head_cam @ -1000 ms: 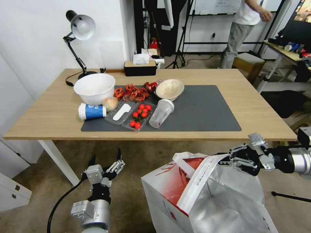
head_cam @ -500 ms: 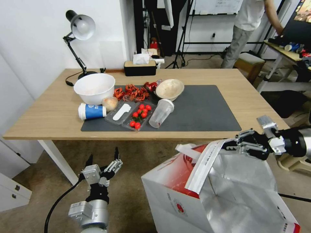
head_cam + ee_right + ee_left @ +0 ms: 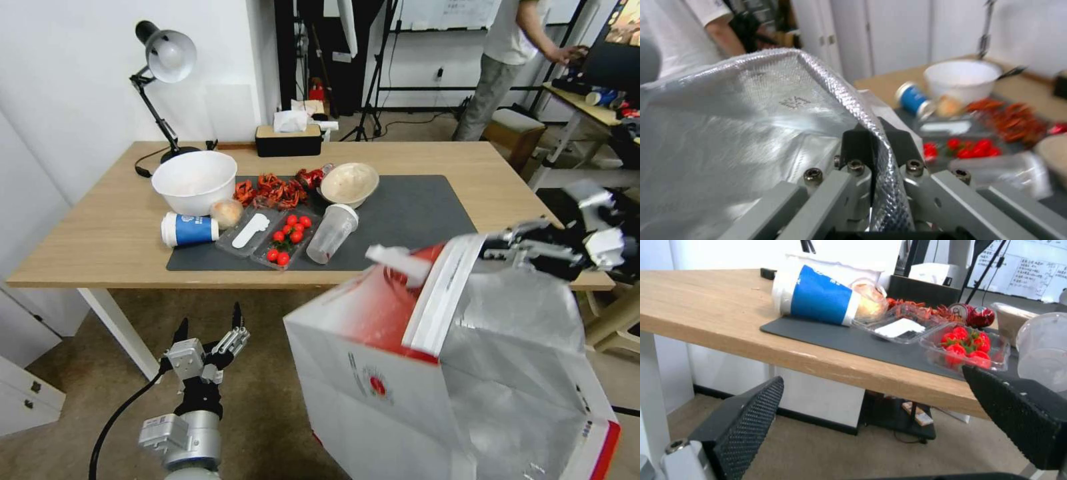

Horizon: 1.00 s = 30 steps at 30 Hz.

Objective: Pick up the food delivery bag from the floor and place it on the table.

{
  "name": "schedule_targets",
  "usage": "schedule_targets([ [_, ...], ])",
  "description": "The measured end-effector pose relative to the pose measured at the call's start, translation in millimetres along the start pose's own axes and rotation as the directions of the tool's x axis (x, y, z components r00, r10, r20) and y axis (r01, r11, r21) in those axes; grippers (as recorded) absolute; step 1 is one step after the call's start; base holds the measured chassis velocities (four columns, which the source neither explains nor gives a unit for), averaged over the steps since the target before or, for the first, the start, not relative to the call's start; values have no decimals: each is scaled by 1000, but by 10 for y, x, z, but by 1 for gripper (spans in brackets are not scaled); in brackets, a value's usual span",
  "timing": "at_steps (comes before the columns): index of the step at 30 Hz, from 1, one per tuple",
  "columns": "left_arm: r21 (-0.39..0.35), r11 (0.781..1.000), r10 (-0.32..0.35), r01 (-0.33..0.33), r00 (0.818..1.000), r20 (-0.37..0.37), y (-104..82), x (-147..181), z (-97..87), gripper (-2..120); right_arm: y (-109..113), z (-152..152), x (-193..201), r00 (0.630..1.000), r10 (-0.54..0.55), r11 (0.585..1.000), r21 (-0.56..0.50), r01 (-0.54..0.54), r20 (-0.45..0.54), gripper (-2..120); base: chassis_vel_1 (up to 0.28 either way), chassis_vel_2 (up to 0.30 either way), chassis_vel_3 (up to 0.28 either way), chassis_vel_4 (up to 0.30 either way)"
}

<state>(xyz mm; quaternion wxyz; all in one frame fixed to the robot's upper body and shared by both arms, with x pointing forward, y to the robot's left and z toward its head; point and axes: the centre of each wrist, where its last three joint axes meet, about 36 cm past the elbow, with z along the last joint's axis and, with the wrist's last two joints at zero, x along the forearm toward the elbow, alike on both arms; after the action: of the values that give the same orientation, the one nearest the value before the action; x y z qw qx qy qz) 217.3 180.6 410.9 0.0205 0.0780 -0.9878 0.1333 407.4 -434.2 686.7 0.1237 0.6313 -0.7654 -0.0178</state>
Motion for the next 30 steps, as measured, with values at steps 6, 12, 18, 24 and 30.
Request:
schedule_targets([
  [6,-1,1000,-2,2,1000,-3,5,-3,17,100,72,-235,49,995,80,996,43,-83,63,0,0,0,0,0],
  [12,-2,1000,-3,3,1000,-5,6,-7,38,100,192,-334,-7,944,272,960,16,-280,187,0,0,0,0,0],
  [18,-7,1000,4,-4,1000,-15,1,-9,79,100,402,-328,-161,808,464,886,-177,-429,364,0,0,0,0,0],
  [24,-25,999,32,-33,999,-34,16,-36,129,100,505,-346,-269,526,732,682,-447,-580,434,0,0,0,0,0],
  [30,-33,998,53,-55,997,-51,26,-55,155,100,491,-392,-203,286,866,495,-617,-611,411,0,0,0,0,0],
])
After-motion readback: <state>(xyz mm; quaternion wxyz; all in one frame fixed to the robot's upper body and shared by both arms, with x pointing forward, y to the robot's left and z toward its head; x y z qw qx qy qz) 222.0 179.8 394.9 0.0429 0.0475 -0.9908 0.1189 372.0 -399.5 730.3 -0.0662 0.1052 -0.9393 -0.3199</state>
